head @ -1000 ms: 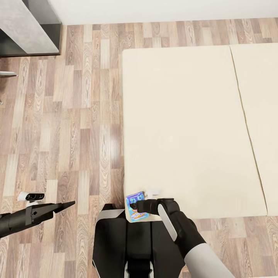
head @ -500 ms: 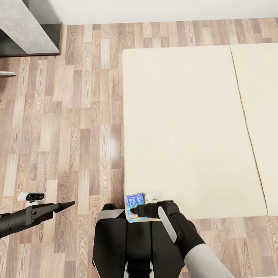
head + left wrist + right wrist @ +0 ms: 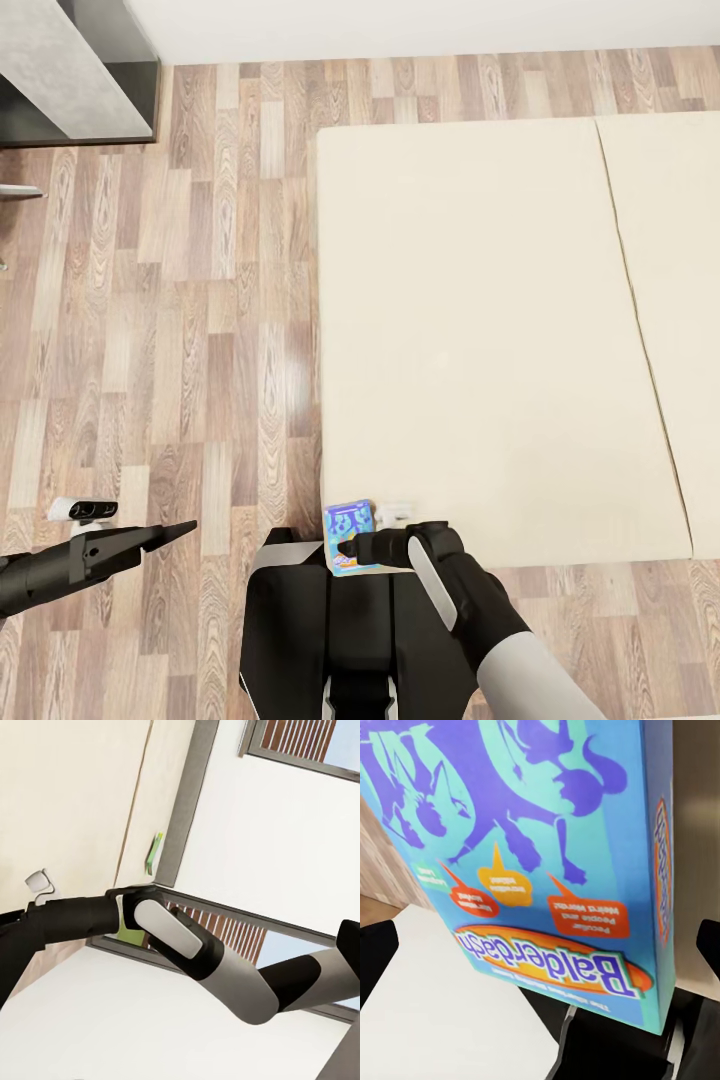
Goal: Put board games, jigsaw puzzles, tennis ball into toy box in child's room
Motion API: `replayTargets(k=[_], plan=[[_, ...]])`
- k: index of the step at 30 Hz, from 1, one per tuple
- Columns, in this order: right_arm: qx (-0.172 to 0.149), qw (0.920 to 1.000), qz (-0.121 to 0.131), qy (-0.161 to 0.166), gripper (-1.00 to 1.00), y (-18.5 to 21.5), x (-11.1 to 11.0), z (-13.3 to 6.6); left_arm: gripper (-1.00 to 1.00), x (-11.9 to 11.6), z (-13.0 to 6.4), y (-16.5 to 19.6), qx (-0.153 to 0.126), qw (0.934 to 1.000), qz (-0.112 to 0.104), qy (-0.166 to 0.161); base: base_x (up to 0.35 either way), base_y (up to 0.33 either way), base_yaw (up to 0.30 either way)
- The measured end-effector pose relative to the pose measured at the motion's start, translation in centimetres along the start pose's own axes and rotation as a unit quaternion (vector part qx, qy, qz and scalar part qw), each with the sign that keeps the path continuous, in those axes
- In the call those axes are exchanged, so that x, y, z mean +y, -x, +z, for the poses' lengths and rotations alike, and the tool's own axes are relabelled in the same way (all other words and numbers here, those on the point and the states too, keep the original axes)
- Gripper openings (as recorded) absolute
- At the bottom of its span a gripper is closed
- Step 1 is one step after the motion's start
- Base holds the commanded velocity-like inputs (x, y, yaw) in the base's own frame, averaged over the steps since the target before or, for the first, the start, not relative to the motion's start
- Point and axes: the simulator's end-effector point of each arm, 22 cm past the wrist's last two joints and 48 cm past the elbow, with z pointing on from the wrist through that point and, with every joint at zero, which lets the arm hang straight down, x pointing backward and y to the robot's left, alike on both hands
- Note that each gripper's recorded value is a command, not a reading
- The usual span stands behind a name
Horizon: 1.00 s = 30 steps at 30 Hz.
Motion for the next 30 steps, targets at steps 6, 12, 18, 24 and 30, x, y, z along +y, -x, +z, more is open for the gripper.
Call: replayTargets(k=[6, 12, 18, 24, 30], plan=[[0.0, 1.0, 0.0, 0.0, 1.0, 0.0, 0.0, 0.0, 1.0, 0.0, 0.0, 0.0, 0.0, 1.0, 0.0, 0.0, 0.0, 0.031, 0.0], [0.0, 1.0, 0.0, 0.0, 1.0, 0.0, -0.01, 0.0, 1.0, 0.0, 0.0, 0.0, 0.0, 1.0, 0.0, 0.0, 0.0, 0.005, 0.0], [0.0, 1.0, 0.0, 0.0, 1.0, 0.0, -0.01, 0.0, 1.0, 0.0, 0.0, 0.0, 0.0, 1.0, 0.0, 0.0, 0.0, 0.009, 0.0], [0.0, 1.0, 0.0, 0.0, 1.0, 0.0, 0.0, 0.0, 1.0, 0.0, 0.0, 0.0, 0.0, 1.0, 0.0, 0.0, 0.0, 0.042, 0.0], [0.0, 1.0, 0.0, 0.0, 1.0, 0.0, 0.0, 0.0, 1.0, 0.0, 0.0, 0.0, 0.0, 1.0, 0.0, 0.0, 0.0, 0.011, 0.0]])
